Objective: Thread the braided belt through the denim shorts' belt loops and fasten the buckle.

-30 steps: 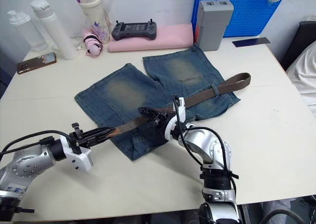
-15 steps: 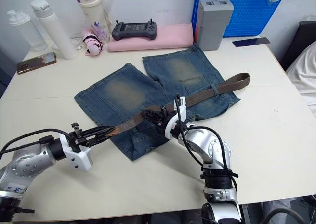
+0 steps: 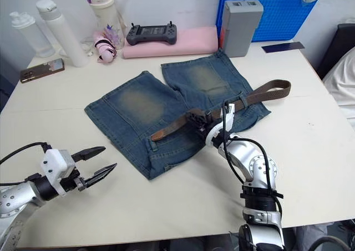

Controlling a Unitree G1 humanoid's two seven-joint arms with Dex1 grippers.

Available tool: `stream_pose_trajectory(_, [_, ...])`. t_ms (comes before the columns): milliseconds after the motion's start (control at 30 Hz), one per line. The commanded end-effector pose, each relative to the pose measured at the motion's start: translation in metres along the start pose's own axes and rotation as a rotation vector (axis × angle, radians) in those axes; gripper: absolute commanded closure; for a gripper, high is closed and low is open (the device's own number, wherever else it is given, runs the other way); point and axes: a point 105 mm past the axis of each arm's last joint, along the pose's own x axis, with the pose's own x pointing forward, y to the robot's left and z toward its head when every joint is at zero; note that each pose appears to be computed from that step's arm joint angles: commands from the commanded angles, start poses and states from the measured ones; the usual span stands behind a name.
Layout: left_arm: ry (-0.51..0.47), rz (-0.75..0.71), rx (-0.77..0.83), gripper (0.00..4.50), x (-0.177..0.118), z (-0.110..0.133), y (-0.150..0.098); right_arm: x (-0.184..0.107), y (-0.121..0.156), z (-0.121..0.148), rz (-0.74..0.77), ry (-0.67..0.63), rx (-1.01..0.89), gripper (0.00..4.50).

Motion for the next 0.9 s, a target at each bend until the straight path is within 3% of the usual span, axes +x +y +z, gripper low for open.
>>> stream_pose_trajectory(33, [-0.075,-0.014,-0.032,1.26,0.002,0.021,-0.002,-0.005,0.005,0.008,0.03,-0.043,0.001,4.5])
stream_pose_trajectory(300, [-0.089,-0.053,-0.068,1.26,0.01,0.025,-0.004,-0.015,0.003,0.004,0.018,0.006,-0.036,4.5])
stream_pose_trajectory(700, [-0.08,-0.072,-0.053,1.26,0.014,0.023,-0.004,-0.003,0.002,-0.02,-0.01,0.056,-0.103,4.5])
stream_pose_trajectory(900, [-0.006,-0.088,0.054,1.26,0.011,0.011,-0.002,0.013,0.002,-0.054,-0.041,0.17,-0.146,4.5])
